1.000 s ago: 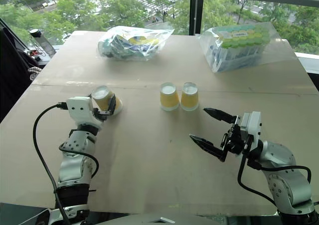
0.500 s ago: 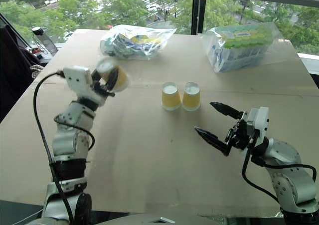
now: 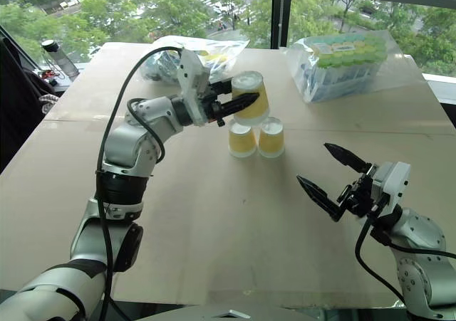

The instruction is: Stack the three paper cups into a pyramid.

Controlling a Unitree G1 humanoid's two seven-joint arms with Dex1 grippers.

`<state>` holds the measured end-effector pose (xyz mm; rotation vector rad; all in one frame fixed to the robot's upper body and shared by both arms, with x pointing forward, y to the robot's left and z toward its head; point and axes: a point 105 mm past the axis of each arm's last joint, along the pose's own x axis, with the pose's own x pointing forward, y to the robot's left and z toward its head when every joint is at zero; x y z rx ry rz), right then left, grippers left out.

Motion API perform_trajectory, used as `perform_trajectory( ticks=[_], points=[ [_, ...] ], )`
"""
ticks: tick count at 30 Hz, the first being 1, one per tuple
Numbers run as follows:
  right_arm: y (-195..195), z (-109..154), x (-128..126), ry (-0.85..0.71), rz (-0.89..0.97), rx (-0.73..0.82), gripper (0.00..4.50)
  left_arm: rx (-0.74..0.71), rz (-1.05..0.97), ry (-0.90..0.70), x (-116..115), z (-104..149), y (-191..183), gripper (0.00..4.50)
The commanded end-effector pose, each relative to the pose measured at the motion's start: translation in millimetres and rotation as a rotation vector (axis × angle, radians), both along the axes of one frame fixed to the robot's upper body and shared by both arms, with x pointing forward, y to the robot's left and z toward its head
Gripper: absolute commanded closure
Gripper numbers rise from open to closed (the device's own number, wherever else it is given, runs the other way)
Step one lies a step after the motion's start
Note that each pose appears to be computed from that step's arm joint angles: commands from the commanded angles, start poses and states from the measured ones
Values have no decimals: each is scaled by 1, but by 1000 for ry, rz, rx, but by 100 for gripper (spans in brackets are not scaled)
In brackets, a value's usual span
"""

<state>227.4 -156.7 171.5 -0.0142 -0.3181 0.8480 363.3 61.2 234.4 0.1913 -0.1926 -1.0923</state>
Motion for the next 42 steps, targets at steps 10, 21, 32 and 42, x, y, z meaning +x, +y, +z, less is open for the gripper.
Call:
perform_trajectory(
  ticks=[10, 21, 32, 42],
  points=[
    [-4, 19, -4, -91, -58, 54, 0, 22, 12, -77, 10, -8, -10, 256],
    [-4, 19, -8, -83, -44, 67, 0, 5, 12, -66, 13, -12, -13, 256],
    [-8, 15, -15, -67, -42, 64, 0, -20, -3, -114, -1, 7, 1, 9],
    [-30, -16, -18, 51, -60, -39, 0, -7, -48, -27, -63, 4, 37, 9]
  ],
)
